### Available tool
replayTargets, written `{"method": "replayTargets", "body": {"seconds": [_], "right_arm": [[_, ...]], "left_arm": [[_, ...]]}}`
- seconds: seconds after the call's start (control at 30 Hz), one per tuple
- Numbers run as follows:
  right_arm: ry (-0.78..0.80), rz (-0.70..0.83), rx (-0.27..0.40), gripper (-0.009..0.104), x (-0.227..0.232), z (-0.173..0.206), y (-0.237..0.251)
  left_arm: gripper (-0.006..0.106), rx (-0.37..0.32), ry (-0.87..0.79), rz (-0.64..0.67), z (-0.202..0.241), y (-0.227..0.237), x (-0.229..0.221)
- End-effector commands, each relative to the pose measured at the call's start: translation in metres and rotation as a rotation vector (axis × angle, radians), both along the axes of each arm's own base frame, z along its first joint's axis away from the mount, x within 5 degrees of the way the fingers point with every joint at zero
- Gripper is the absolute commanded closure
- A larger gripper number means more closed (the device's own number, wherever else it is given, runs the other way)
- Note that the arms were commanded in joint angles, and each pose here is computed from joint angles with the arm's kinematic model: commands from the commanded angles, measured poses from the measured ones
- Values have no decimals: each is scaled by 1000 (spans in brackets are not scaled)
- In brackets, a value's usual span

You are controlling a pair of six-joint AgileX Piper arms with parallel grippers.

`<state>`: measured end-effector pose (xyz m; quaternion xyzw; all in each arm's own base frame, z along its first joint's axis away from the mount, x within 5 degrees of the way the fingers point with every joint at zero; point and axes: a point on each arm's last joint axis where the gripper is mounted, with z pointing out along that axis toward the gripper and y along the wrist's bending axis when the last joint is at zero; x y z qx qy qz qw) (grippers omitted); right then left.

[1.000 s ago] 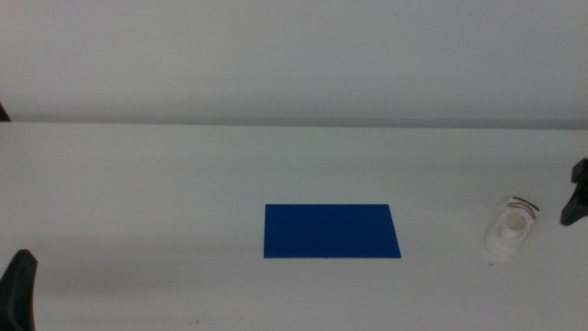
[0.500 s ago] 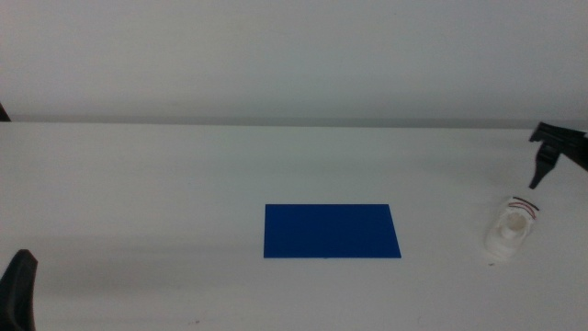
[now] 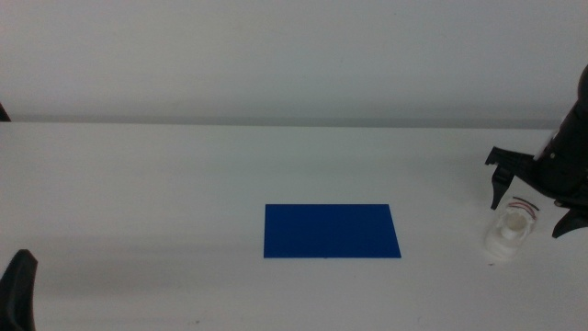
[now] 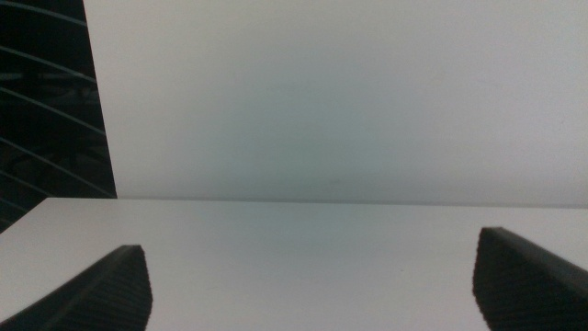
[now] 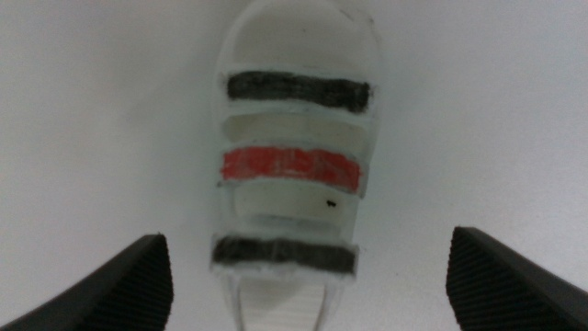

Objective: Use one arm to grab the shoe from the table and place it on the mat.

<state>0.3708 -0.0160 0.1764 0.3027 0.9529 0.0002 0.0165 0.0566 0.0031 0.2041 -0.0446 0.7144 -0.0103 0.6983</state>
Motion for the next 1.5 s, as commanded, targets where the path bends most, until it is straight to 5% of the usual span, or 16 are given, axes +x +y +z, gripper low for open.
{"method": "replayTargets", "body": {"seconds": [0.0, 0.17, 0.53, 0.6, 0.77, 1.1, 1.47], "right_arm": [[4, 8, -17, 16, 3, -5, 0], [0, 7, -42, 18, 6, -12, 0], [15, 9, -41, 42, 10, -27, 0], [16, 11, -43, 51, 10, -29, 0], [17, 50, -58, 97, 10, -25, 6], [-76, 110, -73, 90, 18, 49, 85], [-27, 168, -10, 90, 7, 21, 229]], "left_arm": [[7, -6, -15, 2, -11, 0, -1], [7, -6, -15, 2, -11, 0, -1], [7, -6, -15, 2, -11, 0, -1], [7, -6, -15, 2, -11, 0, -1], [7, -6, -15, 2, -11, 0, -1], [7, -6, -15, 2, -11, 0, -1], [7, -6, -15, 2, -11, 0, -1]]}}
